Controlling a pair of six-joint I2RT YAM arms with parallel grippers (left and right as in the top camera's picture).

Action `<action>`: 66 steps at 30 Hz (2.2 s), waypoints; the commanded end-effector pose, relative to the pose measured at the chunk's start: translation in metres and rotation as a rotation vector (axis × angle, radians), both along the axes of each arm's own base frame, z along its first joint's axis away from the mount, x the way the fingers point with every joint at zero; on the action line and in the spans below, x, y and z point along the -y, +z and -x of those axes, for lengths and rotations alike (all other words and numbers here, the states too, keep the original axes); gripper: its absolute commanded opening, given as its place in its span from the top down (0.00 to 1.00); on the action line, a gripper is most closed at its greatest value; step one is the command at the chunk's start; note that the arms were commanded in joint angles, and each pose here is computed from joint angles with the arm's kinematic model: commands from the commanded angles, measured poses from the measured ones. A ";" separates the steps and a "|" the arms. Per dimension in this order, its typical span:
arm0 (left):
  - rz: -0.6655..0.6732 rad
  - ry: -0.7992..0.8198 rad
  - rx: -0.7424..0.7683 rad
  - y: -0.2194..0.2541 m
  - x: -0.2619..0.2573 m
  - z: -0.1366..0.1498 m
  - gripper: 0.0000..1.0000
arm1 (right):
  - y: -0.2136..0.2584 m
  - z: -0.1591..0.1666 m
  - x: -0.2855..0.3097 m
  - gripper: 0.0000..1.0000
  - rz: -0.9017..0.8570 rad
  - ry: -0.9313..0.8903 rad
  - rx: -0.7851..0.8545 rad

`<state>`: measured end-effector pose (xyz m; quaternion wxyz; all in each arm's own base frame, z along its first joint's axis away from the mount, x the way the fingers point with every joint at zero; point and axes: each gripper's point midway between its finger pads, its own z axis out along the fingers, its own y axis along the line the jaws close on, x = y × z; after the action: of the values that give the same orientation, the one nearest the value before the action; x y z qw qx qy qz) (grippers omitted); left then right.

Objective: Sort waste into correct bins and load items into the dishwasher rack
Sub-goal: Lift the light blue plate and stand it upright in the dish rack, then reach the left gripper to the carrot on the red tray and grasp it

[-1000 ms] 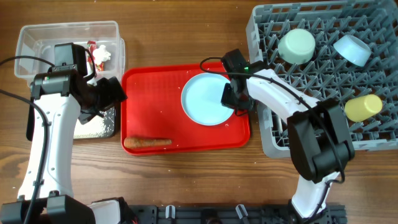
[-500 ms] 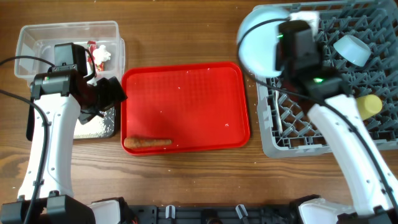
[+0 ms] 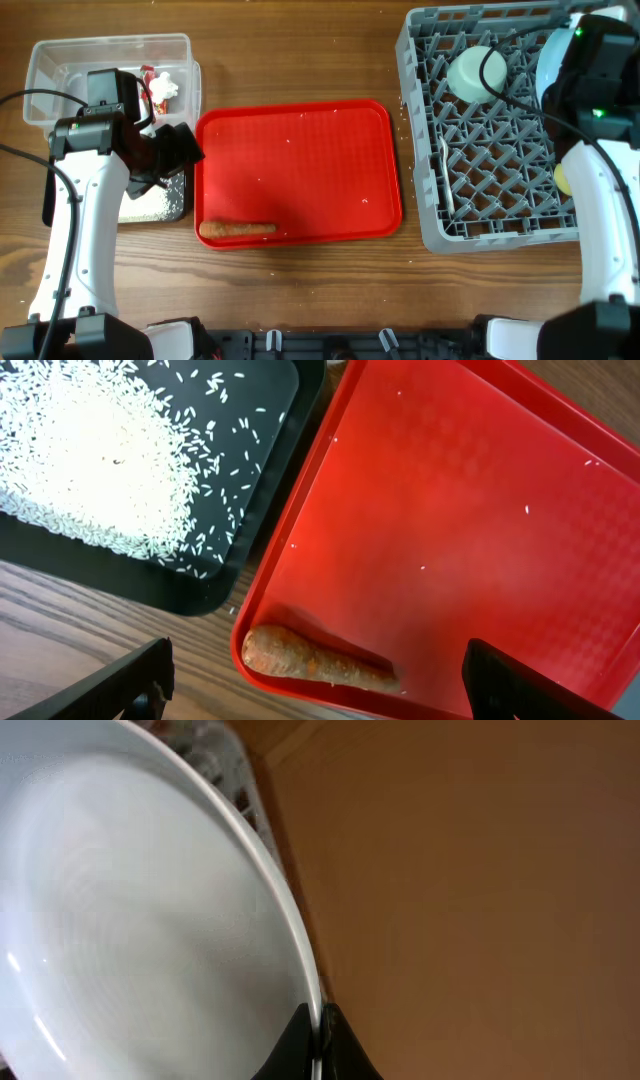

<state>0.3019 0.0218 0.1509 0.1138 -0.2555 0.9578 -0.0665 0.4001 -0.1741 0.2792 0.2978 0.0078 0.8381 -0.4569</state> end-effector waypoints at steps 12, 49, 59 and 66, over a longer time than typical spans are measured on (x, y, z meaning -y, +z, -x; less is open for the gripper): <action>-0.004 0.017 0.013 0.004 -0.002 -0.002 0.08 | 0.002 -0.011 0.041 0.96 0.184 -0.227 0.066; -0.005 0.017 0.020 0.004 -0.003 -0.003 0.07 | -0.095 0.005 -0.163 0.41 -0.553 0.332 -0.193; 0.084 0.007 -0.011 0.004 0.014 0.005 0.00 | -0.063 0.058 -0.267 0.16 -1.063 0.718 -0.257; 0.237 0.154 -0.153 0.003 0.066 0.028 0.00 | -0.067 0.064 -0.265 0.00 -1.068 0.696 -0.286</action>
<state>0.2787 -0.0126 0.1480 0.0470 -0.2999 0.9473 -0.1021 0.3379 0.0859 0.2112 0.2714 -0.1756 0.9369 0.1328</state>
